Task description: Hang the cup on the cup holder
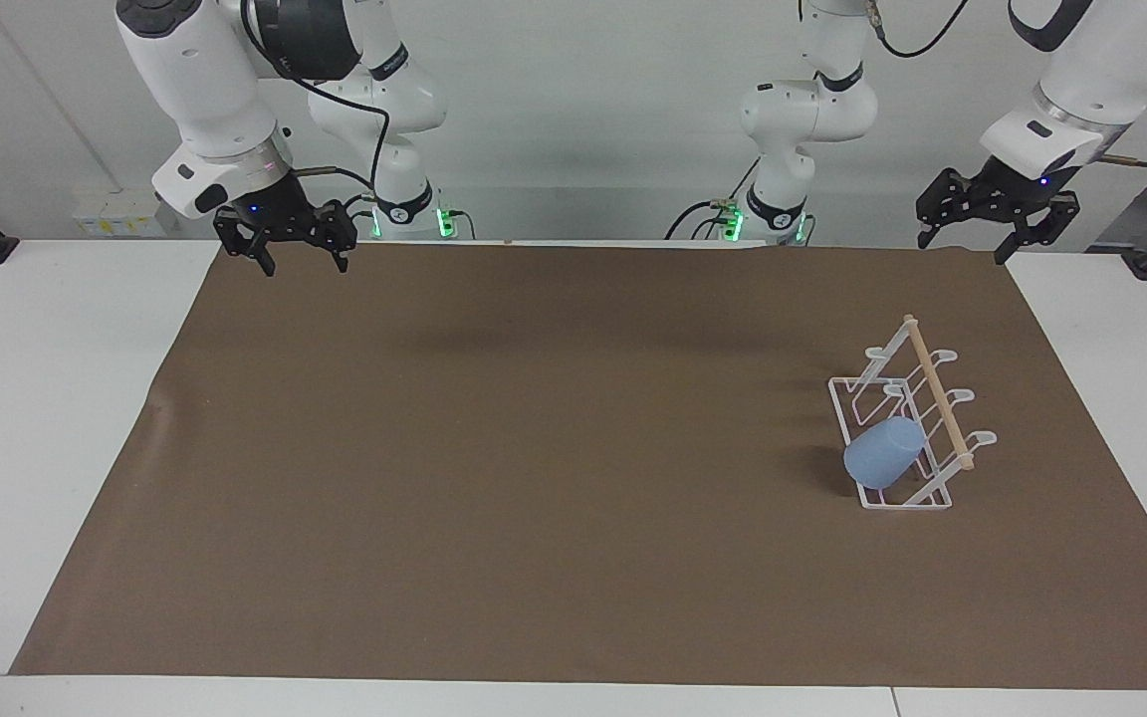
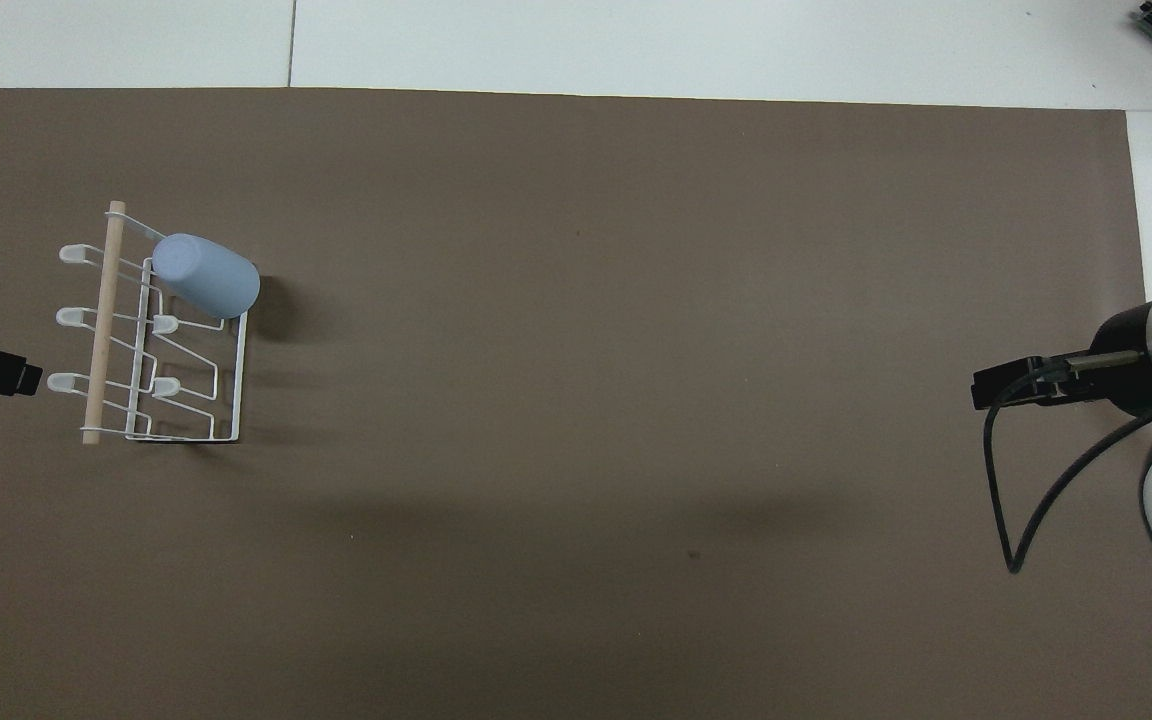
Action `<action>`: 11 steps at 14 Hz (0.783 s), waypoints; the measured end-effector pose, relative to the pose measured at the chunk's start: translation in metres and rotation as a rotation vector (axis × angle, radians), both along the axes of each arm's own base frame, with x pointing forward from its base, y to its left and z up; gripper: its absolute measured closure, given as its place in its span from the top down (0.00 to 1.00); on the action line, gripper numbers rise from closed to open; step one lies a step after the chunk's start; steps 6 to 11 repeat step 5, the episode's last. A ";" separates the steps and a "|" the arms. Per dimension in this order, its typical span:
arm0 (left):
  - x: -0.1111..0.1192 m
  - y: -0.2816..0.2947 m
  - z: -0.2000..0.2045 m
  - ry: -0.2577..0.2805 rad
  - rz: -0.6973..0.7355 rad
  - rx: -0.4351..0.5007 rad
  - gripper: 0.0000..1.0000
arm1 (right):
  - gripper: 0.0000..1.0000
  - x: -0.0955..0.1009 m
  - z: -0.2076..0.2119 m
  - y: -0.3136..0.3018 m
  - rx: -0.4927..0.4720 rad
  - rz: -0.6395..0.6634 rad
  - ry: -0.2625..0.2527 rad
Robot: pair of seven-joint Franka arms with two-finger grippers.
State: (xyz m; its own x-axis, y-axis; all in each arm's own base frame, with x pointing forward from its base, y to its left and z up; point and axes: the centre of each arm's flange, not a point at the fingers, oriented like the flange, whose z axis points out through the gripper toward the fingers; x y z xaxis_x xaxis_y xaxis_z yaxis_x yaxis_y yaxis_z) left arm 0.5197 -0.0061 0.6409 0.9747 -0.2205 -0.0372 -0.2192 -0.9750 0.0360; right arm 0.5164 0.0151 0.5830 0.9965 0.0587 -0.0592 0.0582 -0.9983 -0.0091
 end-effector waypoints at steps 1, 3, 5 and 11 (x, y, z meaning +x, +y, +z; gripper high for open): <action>0.000 -0.001 0.000 0.002 0.044 0.002 1.00 | 1.00 0.000 0.000 0.000 0.000 0.000 0.000; 0.000 -0.003 0.000 0.003 0.076 0.004 1.00 | 1.00 0.000 0.000 -0.001 0.000 -0.002 0.000; 0.000 -0.004 0.000 0.003 0.084 0.004 1.00 | 1.00 0.000 0.000 -0.002 0.000 -0.005 0.000; 0.000 -0.004 0.000 0.003 0.084 0.004 1.00 | 1.00 0.000 0.000 -0.002 0.000 -0.005 0.000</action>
